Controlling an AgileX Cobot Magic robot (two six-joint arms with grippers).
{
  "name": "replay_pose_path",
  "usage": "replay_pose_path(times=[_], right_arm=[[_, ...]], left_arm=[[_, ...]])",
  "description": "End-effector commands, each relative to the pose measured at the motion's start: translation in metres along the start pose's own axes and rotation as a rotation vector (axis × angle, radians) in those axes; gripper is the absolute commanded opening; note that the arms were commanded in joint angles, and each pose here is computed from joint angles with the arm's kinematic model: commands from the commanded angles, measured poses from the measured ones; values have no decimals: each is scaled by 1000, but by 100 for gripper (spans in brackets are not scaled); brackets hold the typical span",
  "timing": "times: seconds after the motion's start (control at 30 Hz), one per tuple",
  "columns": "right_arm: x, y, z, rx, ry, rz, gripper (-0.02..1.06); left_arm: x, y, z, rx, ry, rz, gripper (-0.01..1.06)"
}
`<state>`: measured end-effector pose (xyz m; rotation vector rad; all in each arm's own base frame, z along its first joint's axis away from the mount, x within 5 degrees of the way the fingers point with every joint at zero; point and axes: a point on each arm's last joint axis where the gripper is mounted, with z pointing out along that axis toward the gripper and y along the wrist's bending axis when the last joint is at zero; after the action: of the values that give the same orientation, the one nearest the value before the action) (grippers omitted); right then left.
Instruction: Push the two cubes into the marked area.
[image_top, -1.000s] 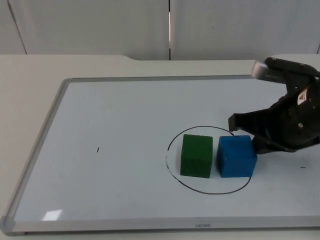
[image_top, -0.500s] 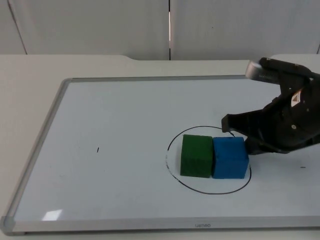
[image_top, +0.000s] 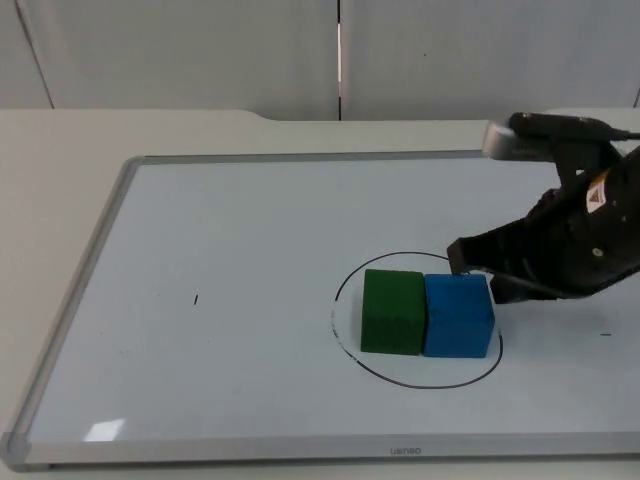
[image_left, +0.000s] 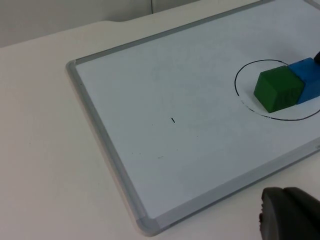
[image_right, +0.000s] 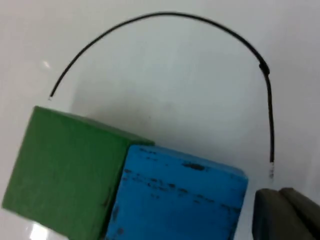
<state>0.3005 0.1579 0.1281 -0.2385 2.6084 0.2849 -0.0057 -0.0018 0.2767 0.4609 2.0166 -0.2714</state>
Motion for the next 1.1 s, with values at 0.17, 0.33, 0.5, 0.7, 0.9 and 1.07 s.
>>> replay_pose_path(times=[0.17, 0.33, 0.5, 0.7, 0.9, 1.07], right_arm=[[-20, 2, -54, 12, -111, -162, 0], [-29, 3, -98, 24, -190, -206, 0], [-33, 3, -145, 11, -306, -207, 0], [-27, 1, -201, 2, -404, -192, 0], [-3, -8, -244, 12, -457, -190, 0], [26, -17, -266, -10, -527, -177, 0]], left_arm=[[2, 0, 1, -4, 5, -6, 0], [2, 0, 1, -4, 5, -6, 0], [2, 0, 1, -4, 5, -6, 0], [2, 0, 1, -4, 5, -6, 0], [2, 0, 1, -4, 5, -6, 0], [2, 0, 1, -4, 5, -6, 0]])
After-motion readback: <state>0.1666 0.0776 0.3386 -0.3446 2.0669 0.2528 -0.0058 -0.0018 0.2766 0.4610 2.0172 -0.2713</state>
